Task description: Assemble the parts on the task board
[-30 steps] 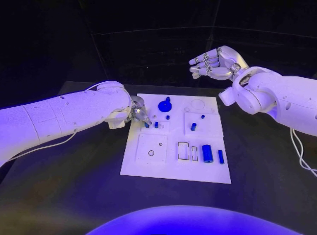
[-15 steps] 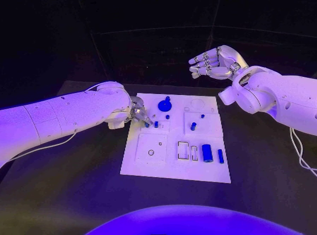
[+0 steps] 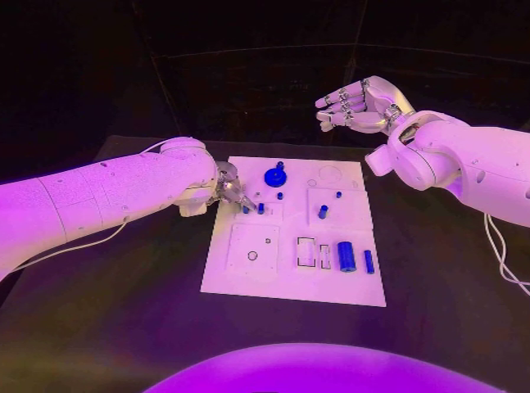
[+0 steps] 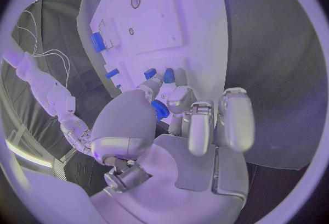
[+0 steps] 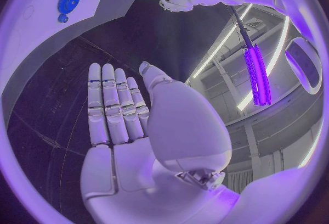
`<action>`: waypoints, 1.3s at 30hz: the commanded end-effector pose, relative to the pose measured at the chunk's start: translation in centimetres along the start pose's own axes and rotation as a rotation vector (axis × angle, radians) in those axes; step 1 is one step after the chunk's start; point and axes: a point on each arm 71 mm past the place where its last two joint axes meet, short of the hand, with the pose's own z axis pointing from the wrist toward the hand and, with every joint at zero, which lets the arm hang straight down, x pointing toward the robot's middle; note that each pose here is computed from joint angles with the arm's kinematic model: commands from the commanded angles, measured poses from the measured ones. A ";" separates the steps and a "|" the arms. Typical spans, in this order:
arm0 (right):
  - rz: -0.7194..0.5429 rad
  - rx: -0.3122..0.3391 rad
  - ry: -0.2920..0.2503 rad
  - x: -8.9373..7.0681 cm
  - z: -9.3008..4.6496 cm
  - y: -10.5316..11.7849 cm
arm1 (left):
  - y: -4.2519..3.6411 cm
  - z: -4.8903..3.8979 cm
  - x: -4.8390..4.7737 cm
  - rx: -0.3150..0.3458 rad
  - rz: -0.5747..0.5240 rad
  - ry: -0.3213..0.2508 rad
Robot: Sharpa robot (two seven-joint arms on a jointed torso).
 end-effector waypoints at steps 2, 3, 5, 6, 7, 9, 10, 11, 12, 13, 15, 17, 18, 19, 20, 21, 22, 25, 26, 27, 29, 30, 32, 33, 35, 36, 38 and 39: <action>0.004 -0.010 0.003 -0.1 0.1 0.2 | 0.28 -0.16 -0.68 0.032 -0.068 -0.073; 0.004 -0.010 0.003 -0.1 0.1 0.2 | 0.35 -0.19 -0.84 0.044 -0.092 -0.088; 0.004 -0.010 0.003 -0.1 0.1 0.1 | 0.49 -0.28 -1.18 0.070 -0.141 -0.124; 0.004 -0.010 0.003 -0.1 0.1 0.1 | 0.53 -0.31 -1.28 0.078 -0.155 -0.134; 0.004 -0.009 0.003 -0.1 0.1 0.1 | 0.57 -0.36 -1.43 0.094 -0.179 -0.151; 0.003 -0.009 0.002 -0.1 0.1 0.1 | 0.62 -0.46 -1.70 0.125 -0.232 -0.177; 0.003 -0.009 0.002 -0.1 0.1 0.1 | 0.64 -0.51 -1.81 0.139 -0.257 -0.188; 0.003 -0.009 0.002 -0.1 0.1 0.1 | 0.67 -0.56 -1.91 0.151 -0.278 -0.197; 0.003 -0.009 0.002 -0.1 0.1 0.1 | 0.70 -0.62 -2.00 0.162 -0.297 -0.207; 0.003 -0.009 0.002 -0.1 0.1 0.1 | 0.72 -0.66 -2.06 0.171 -0.309 -0.214; 0.003 -0.008 0.002 -0.1 0.0 0.1 | 0.76 -0.76 -2.23 0.192 -0.331 -0.231; 0.003 -0.008 0.001 -0.1 0.0 0.1 | 0.63 -0.88 -2.39 0.228 -0.343 -0.249; 0.003 -0.008 0.001 -0.2 0.0 0.1 | 0.47 -0.98 -2.49 0.257 -0.348 -0.263; 0.003 -0.008 0.001 -0.2 0.0 0.1 | 0.24 -1.08 -2.60 0.288 -0.351 -0.277; 0.002 -0.007 0.000 -0.2 0.0 0.1 | -0.09 -1.18 -2.70 0.327 -0.350 -0.291; 0.002 -0.007 0.000 -0.2 0.0 0.1 | -0.63 -1.30 -2.84 0.382 -0.344 -0.311; 0.002 -0.007 0.000 -0.2 0.0 0.1 | -0.99 -1.36 -2.91 0.413 -0.335 -0.325; 0.003 -0.008 0.002 -0.1 0.1 0.1 | -2.39 -1.53 -3.12 0.514 -0.268 -0.382; 0.003 -0.009 0.002 -0.1 0.1 0.1 | -2.83 -1.55 -3.12 0.541 -0.233 -0.402; 0.004 -0.009 0.003 -0.1 0.1 0.1 | -3.23 -1.53 -3.08 0.564 -0.197 -0.417; 0.004 -0.010 0.005 0.0 0.1 0.1 | -3.84 -1.42 -2.96 0.595 -0.141 -0.436; 0.004 -0.010 0.005 0.0 0.2 0.1 | -4.08 -1.33 -2.89 0.604 -0.116 -0.441; 0.005 -0.011 0.006 0.0 0.2 0.2 | -4.56 -1.07 -2.69 0.618 -0.059 -0.449; 0.005 -0.011 0.006 0.0 0.2 0.2 | -4.71 -0.97 -2.61 0.620 -0.042 -0.450; 0.005 -0.011 0.007 0.1 0.2 0.2 | -5.15 -0.60 -2.32 0.622 0.007 -0.449; 0.005 -0.012 0.007 0.1 0.2 0.2 | -5.31 -0.44 -2.20 0.621 0.025 -0.448; 0.006 -0.012 0.009 0.1 0.2 0.2 | -5.68 -0.03 -1.87 0.614 0.067 -0.438; 0.006 -0.013 0.010 0.2 0.3 0.2 | -5.82 0.13 -1.76 0.610 0.082 -0.433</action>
